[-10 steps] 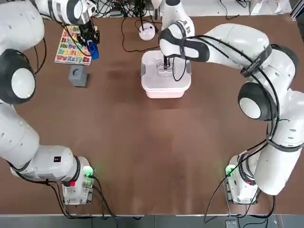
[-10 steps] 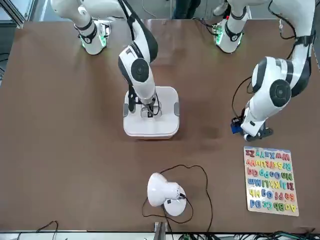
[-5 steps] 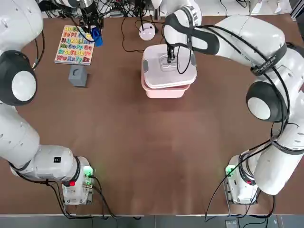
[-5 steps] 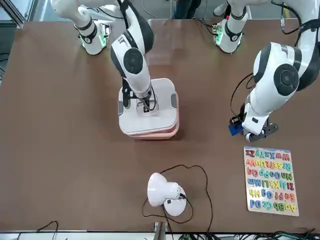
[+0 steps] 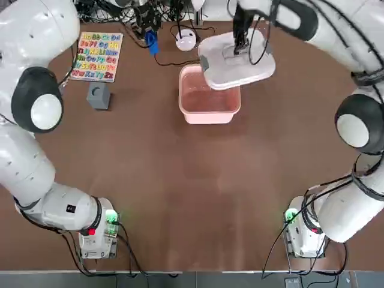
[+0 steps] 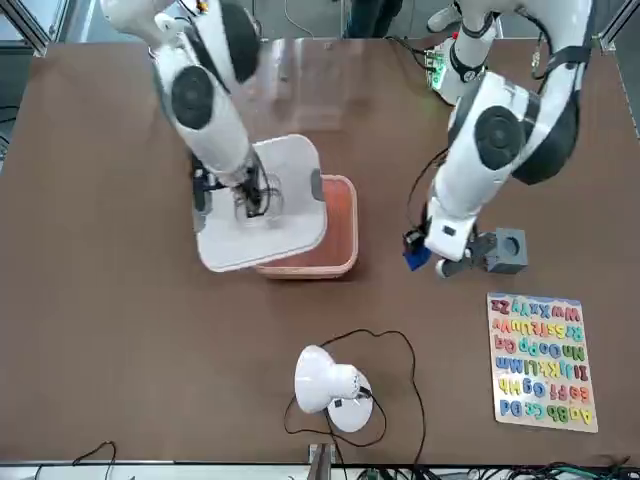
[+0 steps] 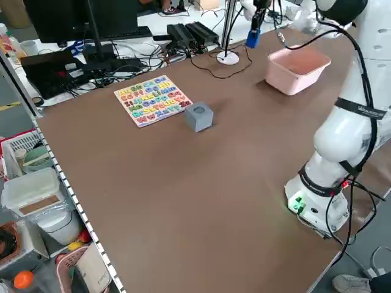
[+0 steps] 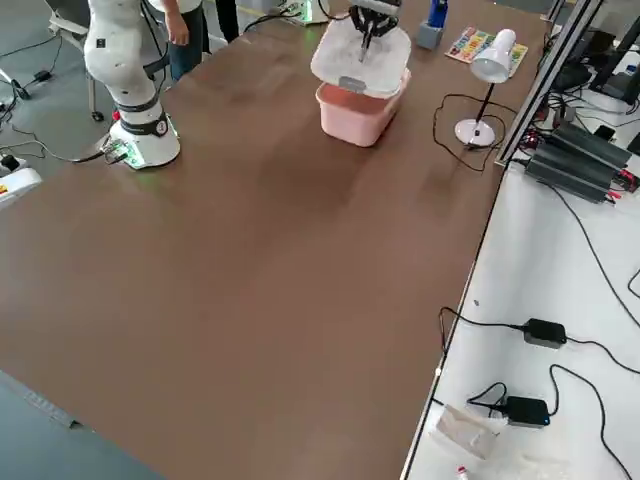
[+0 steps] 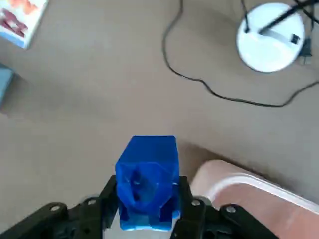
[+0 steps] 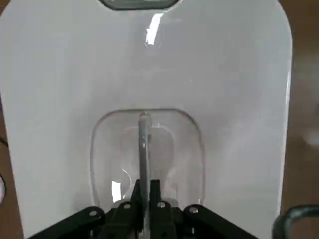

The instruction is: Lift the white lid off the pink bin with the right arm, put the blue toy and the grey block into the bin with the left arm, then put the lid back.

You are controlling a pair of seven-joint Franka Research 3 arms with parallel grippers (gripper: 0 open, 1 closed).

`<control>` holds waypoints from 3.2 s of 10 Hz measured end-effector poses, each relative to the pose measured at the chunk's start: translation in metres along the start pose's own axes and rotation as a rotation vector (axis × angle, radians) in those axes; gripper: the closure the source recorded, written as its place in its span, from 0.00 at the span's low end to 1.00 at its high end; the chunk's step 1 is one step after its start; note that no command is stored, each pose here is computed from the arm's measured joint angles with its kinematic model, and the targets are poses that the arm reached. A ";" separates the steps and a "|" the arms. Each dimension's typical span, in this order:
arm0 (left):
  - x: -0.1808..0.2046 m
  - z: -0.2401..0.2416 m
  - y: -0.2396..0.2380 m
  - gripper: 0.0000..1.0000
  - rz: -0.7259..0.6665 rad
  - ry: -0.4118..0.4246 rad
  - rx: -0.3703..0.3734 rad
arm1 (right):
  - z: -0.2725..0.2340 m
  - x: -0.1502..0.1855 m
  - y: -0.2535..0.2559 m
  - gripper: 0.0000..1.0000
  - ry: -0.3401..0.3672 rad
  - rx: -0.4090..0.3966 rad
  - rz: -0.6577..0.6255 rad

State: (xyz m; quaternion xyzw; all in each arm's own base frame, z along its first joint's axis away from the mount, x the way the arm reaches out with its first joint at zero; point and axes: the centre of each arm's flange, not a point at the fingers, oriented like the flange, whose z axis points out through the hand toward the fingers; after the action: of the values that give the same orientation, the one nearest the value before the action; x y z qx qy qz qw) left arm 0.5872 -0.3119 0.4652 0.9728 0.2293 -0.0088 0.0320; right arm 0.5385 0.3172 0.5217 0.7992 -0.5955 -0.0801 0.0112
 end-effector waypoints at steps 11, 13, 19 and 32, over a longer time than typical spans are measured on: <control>-0.135 0.142 0.119 0.49 -0.078 -0.123 0.046 | -0.035 0.172 0.006 0.93 -0.006 -0.012 0.041; -0.133 0.158 0.119 0.49 -0.081 -0.129 0.061 | -0.035 0.172 0.006 0.93 -0.006 -0.012 0.041; -0.075 0.058 0.082 0.05 -0.133 -0.073 0.062 | -0.036 0.175 0.006 0.93 -0.006 -0.012 0.047; 0.131 0.145 -0.313 0.16 0.373 0.076 0.100 | -0.035 0.178 0.006 0.93 -0.007 -0.012 0.053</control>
State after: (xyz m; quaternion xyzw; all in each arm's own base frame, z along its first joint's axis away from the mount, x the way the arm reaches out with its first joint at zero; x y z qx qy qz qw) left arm 0.5640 0.0162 0.2979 0.9984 0.0455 0.0224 -0.0241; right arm 0.5870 0.1428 0.5370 0.7827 -0.6162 -0.0863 0.0161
